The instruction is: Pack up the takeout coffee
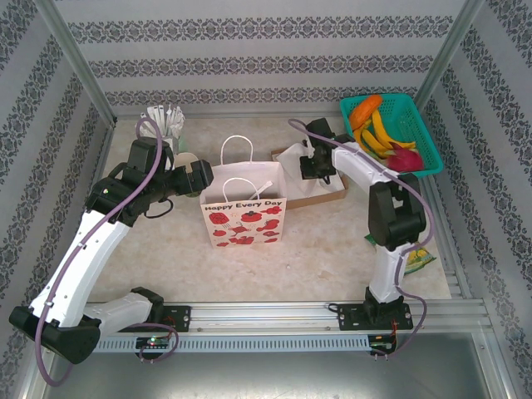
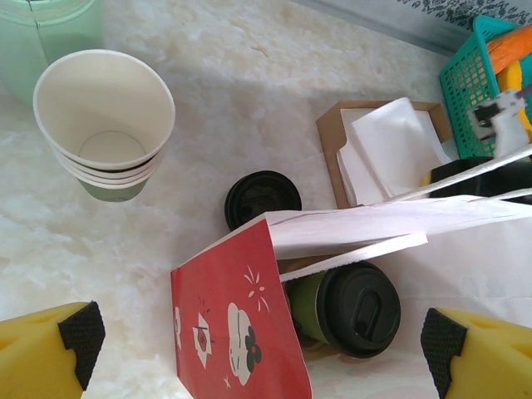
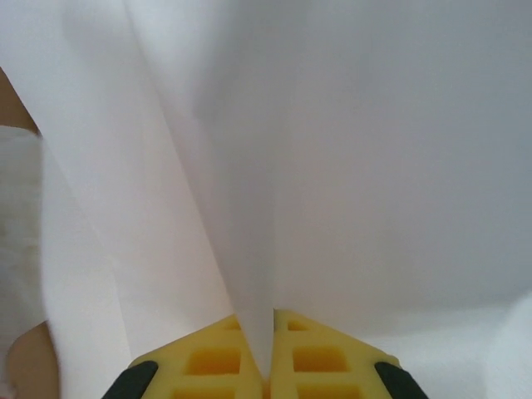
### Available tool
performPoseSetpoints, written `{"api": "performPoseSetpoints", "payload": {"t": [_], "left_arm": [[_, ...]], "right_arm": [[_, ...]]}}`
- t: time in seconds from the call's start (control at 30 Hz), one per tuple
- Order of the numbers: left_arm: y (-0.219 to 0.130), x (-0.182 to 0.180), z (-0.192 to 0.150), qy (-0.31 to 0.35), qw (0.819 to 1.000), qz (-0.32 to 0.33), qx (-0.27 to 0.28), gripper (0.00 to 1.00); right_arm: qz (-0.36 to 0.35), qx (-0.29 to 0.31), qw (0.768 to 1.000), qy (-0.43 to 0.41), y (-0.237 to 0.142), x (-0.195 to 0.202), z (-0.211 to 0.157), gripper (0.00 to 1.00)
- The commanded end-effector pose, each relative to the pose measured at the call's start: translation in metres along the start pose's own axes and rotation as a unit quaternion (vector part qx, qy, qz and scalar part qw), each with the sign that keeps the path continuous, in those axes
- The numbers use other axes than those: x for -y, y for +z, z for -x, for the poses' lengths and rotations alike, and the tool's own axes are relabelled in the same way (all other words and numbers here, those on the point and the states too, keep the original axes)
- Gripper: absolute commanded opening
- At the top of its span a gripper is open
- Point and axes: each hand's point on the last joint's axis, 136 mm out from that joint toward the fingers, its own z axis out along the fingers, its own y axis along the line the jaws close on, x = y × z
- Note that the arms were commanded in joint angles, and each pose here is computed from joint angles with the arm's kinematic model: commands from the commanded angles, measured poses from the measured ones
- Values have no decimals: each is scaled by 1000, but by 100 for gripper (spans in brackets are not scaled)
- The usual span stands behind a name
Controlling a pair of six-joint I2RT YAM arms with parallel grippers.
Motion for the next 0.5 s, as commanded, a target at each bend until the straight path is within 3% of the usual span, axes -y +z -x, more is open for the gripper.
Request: {"api": "performPoseSetpoints", "payload": {"t": [0.0,0.3,0.47], "left_arm": [[-2,1,9,27,999,-3,20,100],[-18,42,27,134,984,-103,63,100],[-34,72,35,220,957,-169,91,100]], "right_arm": [[1,68,998,-7,-44,4,21,2],[57,163,983,-67,-110,-9,29,0],[111,264,948,-138,-178,-31,34,0]]}}
